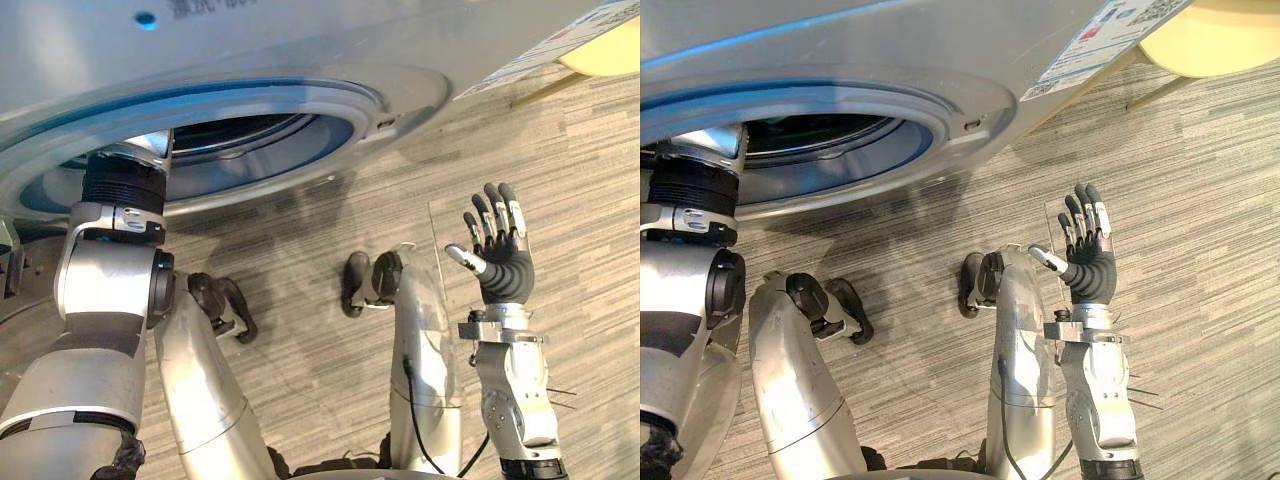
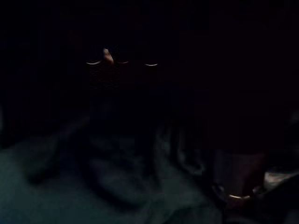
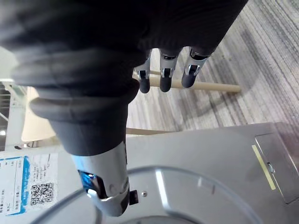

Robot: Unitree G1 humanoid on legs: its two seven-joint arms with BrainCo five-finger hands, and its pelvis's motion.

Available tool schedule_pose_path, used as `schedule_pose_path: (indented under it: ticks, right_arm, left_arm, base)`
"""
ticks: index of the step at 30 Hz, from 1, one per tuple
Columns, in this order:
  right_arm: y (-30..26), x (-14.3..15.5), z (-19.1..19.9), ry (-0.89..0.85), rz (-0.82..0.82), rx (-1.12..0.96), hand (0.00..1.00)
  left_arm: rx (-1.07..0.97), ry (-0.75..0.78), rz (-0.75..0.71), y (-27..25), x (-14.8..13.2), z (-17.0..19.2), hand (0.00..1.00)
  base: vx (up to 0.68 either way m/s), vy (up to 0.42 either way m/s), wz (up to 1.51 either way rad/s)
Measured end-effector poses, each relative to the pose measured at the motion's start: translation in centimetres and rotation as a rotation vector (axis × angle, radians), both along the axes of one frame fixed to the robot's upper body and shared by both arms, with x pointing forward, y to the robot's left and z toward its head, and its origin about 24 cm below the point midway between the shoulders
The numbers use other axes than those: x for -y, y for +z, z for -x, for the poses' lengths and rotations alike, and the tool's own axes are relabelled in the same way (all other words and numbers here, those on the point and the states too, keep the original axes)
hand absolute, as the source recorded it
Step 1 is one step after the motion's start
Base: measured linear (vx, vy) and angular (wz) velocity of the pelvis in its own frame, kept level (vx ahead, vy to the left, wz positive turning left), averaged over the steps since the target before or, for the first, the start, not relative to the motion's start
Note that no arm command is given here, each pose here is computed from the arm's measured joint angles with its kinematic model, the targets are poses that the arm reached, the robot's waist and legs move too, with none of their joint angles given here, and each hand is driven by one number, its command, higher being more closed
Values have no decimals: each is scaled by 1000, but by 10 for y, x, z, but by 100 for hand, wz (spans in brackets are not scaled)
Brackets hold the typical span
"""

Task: Pick up the laundry basket with both hands and put the clothes into the washing machine.

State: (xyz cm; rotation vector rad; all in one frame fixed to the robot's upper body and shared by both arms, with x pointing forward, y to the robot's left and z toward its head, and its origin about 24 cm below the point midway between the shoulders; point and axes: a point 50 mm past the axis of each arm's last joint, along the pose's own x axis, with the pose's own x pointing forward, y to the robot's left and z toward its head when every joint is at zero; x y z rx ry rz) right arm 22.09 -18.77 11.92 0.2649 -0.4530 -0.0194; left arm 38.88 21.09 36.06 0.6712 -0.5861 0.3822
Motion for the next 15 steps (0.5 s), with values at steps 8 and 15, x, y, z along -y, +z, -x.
schedule_pose_path:
  ticks: [8, 15]
  right_arm:
    - [7, 3, 5, 69, -4, 26, 0]
    - [-16, 2, 5, 101, -16, -81, 0]
  left_arm:
    - [-68, 27, -43, -12, -6, -3, 0]
    - [-164, -66, 49, -99, -14, 10, 0]
  base:
    - [45, -20, 2]
    - [68, -51, 13]
